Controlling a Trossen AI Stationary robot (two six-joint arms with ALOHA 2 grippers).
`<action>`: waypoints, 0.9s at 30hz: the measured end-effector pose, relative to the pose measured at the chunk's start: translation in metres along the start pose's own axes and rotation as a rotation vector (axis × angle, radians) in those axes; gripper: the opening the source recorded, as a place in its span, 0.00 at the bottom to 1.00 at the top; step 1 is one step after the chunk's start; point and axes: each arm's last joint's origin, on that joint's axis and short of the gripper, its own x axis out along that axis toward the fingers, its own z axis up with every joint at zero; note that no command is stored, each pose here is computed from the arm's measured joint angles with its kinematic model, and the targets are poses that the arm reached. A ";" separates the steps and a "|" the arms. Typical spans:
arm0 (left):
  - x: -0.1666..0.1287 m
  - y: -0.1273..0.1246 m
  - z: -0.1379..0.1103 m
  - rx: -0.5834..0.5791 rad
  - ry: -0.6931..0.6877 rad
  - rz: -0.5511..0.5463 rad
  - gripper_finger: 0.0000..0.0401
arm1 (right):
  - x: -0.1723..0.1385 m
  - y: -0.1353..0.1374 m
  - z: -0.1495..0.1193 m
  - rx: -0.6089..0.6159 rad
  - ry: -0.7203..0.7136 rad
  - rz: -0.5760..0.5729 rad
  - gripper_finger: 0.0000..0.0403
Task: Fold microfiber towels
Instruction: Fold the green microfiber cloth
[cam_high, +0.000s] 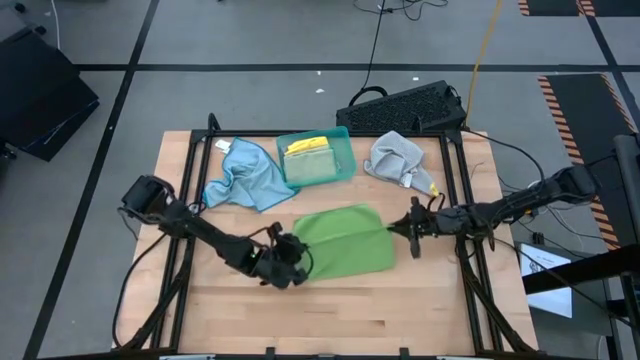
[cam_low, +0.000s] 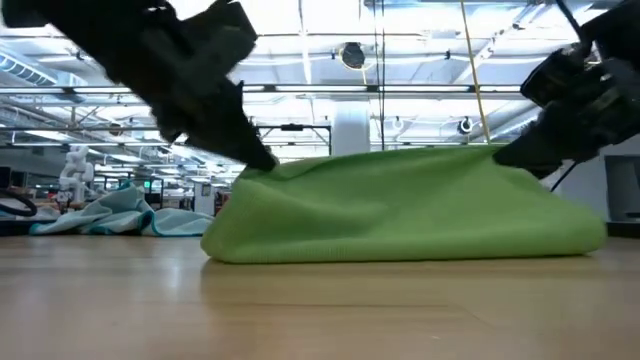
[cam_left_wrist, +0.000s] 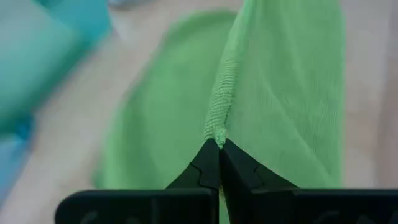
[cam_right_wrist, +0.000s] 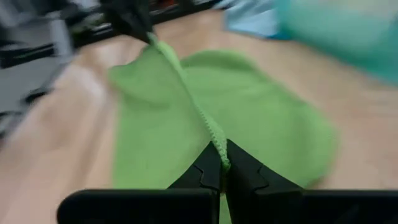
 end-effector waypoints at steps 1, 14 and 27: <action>0.001 0.004 0.004 0.010 -0.011 0.018 0.01 | 0.000 -0.003 0.001 -0.010 -0.012 -0.037 0.00; 0.021 0.043 0.019 0.080 0.151 0.069 0.01 | 0.009 -0.024 0.009 0.008 -0.035 -0.070 0.00; -0.033 0.013 0.032 0.166 0.113 -0.339 0.01 | 0.017 -0.011 0.001 0.098 0.178 0.371 0.00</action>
